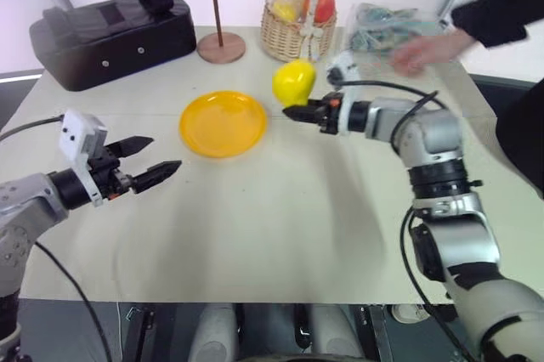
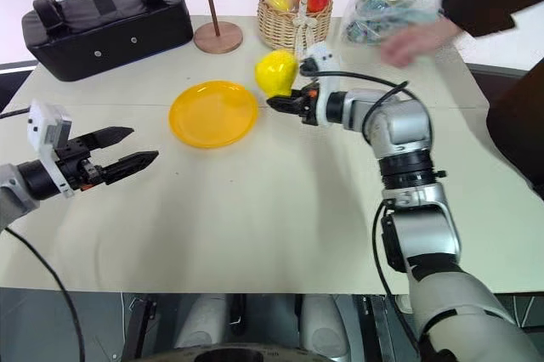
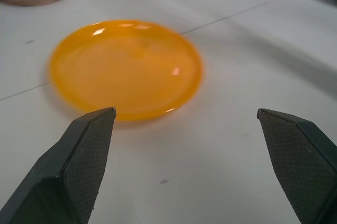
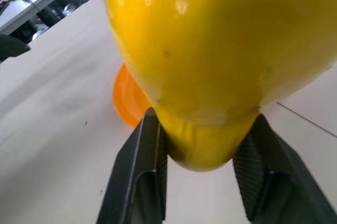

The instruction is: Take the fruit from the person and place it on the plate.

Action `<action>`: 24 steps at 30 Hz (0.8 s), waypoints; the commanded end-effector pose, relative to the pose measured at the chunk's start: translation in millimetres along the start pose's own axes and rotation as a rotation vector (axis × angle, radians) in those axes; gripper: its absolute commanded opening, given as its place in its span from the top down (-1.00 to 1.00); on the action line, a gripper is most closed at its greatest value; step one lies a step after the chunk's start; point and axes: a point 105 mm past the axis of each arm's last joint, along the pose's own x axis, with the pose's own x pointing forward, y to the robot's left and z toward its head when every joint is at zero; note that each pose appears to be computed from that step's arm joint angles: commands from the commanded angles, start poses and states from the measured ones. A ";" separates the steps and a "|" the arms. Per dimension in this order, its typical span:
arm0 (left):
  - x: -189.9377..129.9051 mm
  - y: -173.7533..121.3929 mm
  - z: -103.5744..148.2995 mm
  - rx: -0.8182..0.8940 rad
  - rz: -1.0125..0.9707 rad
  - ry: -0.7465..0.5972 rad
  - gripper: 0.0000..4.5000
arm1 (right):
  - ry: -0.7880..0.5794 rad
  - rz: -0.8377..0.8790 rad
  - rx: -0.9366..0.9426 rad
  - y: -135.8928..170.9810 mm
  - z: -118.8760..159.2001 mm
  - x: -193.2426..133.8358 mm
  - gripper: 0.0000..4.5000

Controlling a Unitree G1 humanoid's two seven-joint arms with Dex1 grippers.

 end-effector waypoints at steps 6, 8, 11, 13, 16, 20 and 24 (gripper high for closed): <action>-20.4 7.4 2.6 0.049 0.139 -0.023 -1.00 | -0.002 0.068 -0.170 20.3 -0.4 45.0 0.51; -23.2 7.6 2.7 0.053 0.155 -0.024 -1.00 | 0.016 0.091 -0.165 22.4 -5.0 52.0 0.51; -25.5 7.0 3.6 0.052 0.173 -0.034 -1.00 | 0.030 0.098 -0.170 24.3 -9.5 62.3 0.51; -25.8 4.7 3.1 0.049 0.174 -0.037 -1.00 | 0.033 0.105 -0.171 26.8 -10.6 69.4 0.51; -25.9 2.8 2.3 0.044 0.176 -0.039 -1.00 | 0.037 0.108 -0.176 28.6 -11.6 76.4 0.51; -25.9 1.3 1.7 0.037 0.182 -0.044 -1.00 | 0.029 0.092 -0.176 29.0 -10.7 84.8 0.04; -26.0 0.7 1.9 0.035 0.185 -0.046 -1.00 | 0.012 0.092 -0.174 29.2 -5.7 87.0 -0.80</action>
